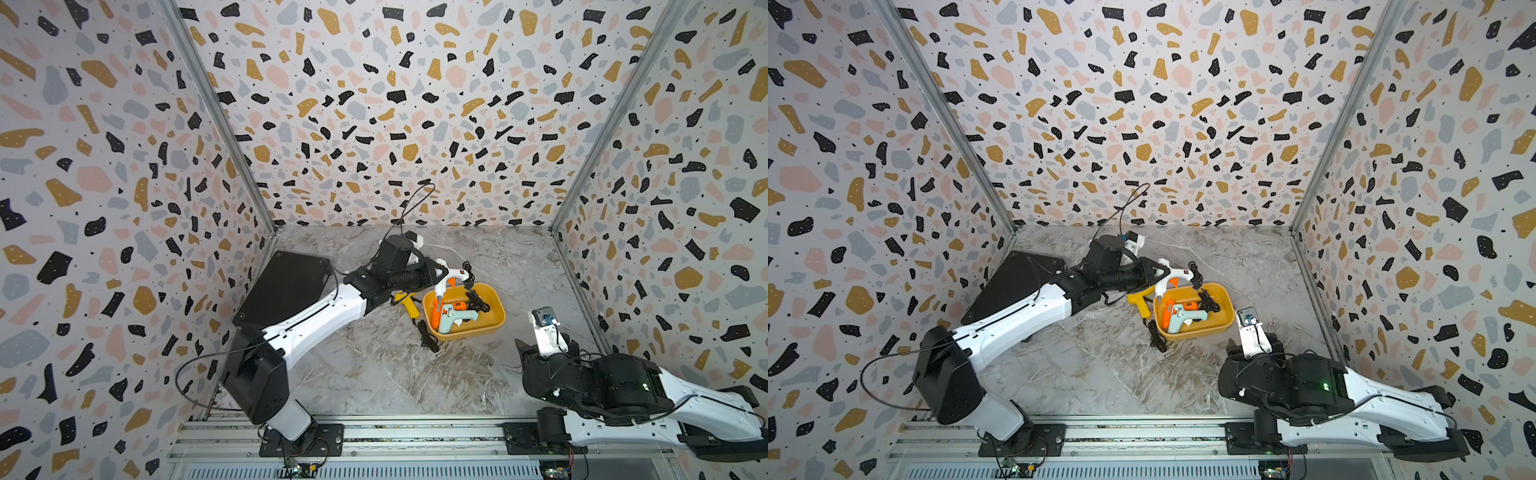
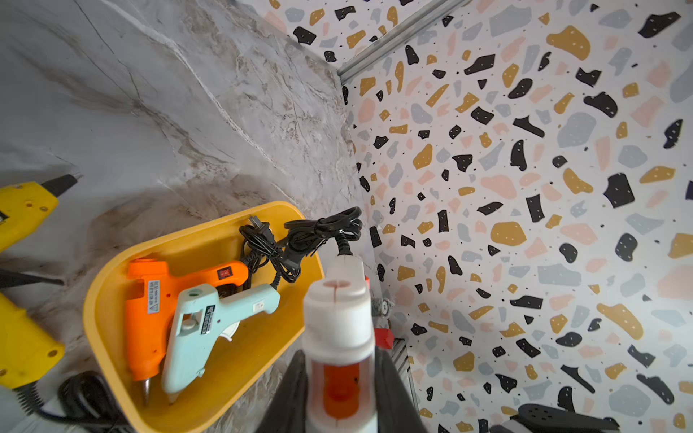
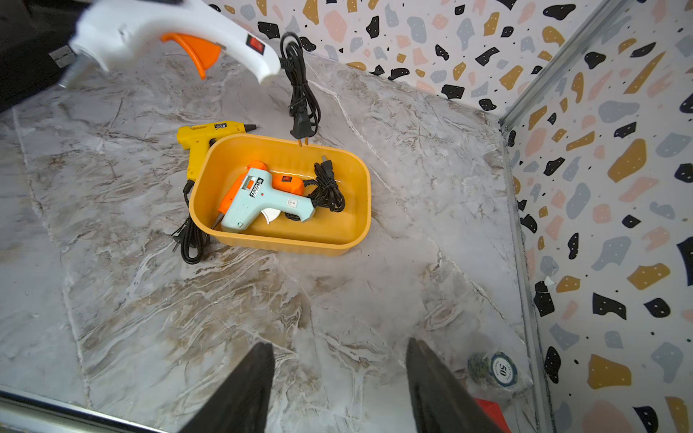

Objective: Put the hot melt glue gun into the storage box
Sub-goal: Place the hot melt adhesive gun in the storage box.

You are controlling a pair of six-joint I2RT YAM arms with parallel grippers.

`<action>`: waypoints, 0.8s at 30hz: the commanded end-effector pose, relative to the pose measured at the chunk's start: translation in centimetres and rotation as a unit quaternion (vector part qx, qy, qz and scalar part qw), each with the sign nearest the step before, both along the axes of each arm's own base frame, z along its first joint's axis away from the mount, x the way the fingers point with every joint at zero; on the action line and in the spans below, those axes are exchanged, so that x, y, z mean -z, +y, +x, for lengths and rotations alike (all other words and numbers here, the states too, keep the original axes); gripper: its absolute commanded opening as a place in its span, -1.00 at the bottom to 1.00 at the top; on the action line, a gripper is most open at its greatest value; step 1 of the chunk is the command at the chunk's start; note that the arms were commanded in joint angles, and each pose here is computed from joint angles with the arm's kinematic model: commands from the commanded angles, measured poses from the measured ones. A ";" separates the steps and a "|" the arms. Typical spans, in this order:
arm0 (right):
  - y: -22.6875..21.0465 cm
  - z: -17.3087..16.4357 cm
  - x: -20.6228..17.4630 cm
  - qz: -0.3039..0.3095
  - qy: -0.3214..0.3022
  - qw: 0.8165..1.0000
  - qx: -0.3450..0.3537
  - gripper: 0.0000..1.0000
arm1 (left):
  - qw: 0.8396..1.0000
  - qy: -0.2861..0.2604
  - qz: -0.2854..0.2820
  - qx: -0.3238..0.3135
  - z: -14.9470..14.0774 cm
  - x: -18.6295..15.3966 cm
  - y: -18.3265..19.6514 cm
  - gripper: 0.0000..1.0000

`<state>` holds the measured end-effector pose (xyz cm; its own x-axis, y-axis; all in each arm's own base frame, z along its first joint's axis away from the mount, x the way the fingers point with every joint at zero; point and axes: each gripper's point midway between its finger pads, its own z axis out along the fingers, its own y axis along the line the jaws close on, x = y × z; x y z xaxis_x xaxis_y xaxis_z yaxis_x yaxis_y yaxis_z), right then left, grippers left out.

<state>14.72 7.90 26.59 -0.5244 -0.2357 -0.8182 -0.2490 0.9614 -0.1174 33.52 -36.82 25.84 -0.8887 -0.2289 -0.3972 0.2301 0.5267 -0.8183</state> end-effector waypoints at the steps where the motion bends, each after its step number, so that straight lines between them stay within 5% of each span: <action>1: -2.2 0.3 -0.5 0.017 -0.026 0.999 0.022 0.23 | 0.996 -0.025 -0.082 0.018 1.7 -3.8 -2.7 -1.00; 11: -2.0 0.6 -0.4 -0.026 -0.038 0.999 0.012 0.28 | 0.987 0.049 -0.144 0.043 3.5 -0.6 -6.3 -1.00; 24: -3.1 0.6 -0.2 -0.043 -0.051 0.998 -0.007 0.36 | 0.982 0.140 -0.116 0.043 2.0 8.9 -6.1 -1.00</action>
